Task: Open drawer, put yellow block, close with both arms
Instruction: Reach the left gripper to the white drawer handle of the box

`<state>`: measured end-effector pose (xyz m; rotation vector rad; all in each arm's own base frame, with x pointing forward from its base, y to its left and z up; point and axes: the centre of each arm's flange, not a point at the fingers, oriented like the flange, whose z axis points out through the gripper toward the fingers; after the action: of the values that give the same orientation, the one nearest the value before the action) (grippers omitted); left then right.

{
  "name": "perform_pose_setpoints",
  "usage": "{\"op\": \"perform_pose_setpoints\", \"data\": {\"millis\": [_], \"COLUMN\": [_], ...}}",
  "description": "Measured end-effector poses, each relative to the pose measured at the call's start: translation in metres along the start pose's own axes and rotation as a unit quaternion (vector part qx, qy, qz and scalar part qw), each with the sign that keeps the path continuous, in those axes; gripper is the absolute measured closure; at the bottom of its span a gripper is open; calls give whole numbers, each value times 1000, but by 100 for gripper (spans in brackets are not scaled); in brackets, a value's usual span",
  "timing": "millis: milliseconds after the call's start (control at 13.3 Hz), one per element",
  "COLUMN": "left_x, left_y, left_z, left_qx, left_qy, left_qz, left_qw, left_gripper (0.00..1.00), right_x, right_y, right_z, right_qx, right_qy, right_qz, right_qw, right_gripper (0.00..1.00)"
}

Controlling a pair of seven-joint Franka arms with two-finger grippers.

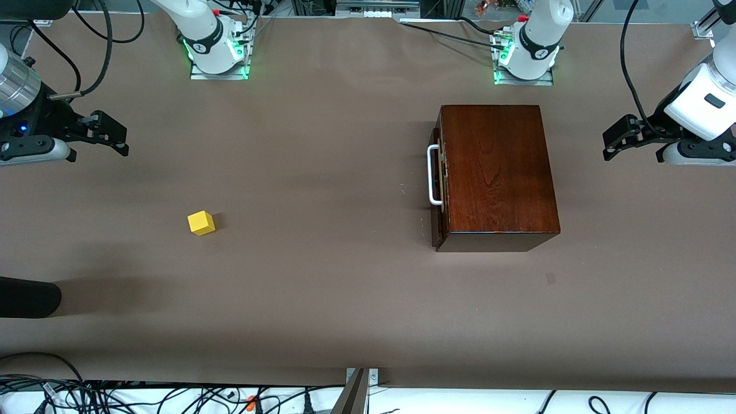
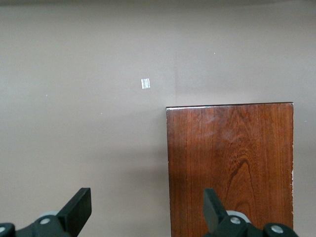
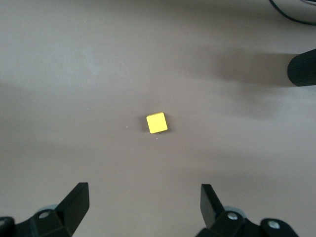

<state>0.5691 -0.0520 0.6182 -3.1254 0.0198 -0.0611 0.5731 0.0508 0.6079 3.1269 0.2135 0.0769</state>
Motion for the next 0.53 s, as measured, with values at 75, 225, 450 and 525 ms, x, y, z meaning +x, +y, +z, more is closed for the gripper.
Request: {"op": "perform_pose_setpoints", "data": {"millis": [75,225,450,525], "left_x": [0,0,0,0], "left_y": [0,0,0,0], "left_z": [0,0,0,0], "left_qx": [0,0,0,0], "left_qy": [0,0,0,0], "left_qz": [-3,-11,-15,-18], "left_qw": [1000,1000,1000,1000], "left_gripper": [0,0,0,0], "right_x": [0,0,0,0], "right_y": [0,0,0,0], "right_z": [0,0,0,0], "right_qx": [0,0,0,0], "right_qy": [0,0,0,0], "right_qz": [0,0,0,0], "right_qw": [1000,1000,1000,1000], "right_gripper": [0,0,0,0]}}
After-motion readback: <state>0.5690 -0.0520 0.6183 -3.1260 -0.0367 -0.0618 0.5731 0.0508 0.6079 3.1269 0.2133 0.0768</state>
